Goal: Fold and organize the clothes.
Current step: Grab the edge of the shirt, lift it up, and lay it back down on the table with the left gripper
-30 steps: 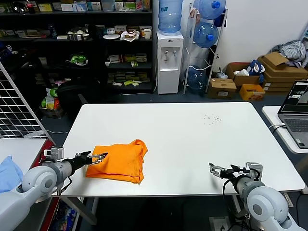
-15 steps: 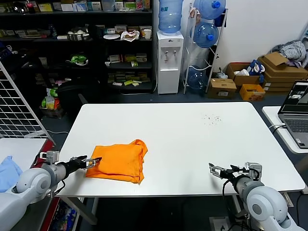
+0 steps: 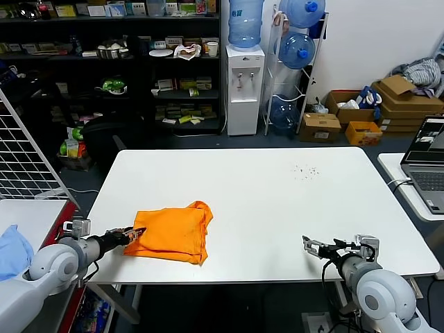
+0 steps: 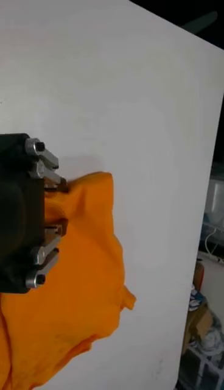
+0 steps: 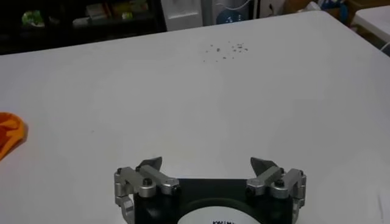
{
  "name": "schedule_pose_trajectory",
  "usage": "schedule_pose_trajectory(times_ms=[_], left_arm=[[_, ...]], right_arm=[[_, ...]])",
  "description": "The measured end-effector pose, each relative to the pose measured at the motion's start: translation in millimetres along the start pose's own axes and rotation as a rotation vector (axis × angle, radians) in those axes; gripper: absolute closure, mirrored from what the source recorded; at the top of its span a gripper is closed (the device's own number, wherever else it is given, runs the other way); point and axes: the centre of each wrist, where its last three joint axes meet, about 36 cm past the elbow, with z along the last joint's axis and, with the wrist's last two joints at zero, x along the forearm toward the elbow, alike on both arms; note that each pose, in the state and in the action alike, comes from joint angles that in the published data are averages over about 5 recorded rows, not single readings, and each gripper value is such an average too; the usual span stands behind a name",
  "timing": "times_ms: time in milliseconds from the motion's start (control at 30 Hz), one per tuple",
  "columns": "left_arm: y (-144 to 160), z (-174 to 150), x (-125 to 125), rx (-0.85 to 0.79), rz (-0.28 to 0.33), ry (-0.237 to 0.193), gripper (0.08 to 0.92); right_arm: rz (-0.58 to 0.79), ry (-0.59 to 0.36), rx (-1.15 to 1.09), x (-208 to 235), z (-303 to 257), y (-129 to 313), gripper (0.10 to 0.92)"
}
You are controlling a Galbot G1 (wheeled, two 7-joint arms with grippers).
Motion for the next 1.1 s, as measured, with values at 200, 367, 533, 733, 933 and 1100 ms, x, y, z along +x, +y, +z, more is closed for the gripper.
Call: schedule_pose_trajectory(times_ms=[200, 367, 533, 733, 933, 1100], left_arm=[[-3.7, -2.8, 2.3, 0.003, -0.006, -0.025, 0.809], [-10.6, -7.2, 7.2, 0.003, -0.011, -0.045, 0.891], [-24.6, -13.6, 16.7, -0.014, -0.013, -0.060, 0.895], [-46.1, -24.1, 33.1, -0.054, -0.041, -0.085, 0.895], [-66.1, -36.2, 54.1, -0.094, -0.101, -0.114, 0.895], [-71.8, -45.2, 73.0, -0.112, -0.169, -0.131, 0.895]], right_arm=[[0.000, -0.001, 0.000, -0.6, -0.4, 0.1, 0.101], [-0.002, 0.000, 0.001, -2.9, -1.0, 0.4, 0.101], [-0.009, 0.003, 0.003, -7.2, -2.0, 1.4, 0.101], [-0.024, 0.001, 0.015, -13.9, -5.3, 4.8, 0.101], [-0.042, -0.014, 0.038, -18.8, -13.0, 9.8, 0.101], [-0.057, -0.030, 0.057, -23.0, -20.7, 13.9, 0.101]])
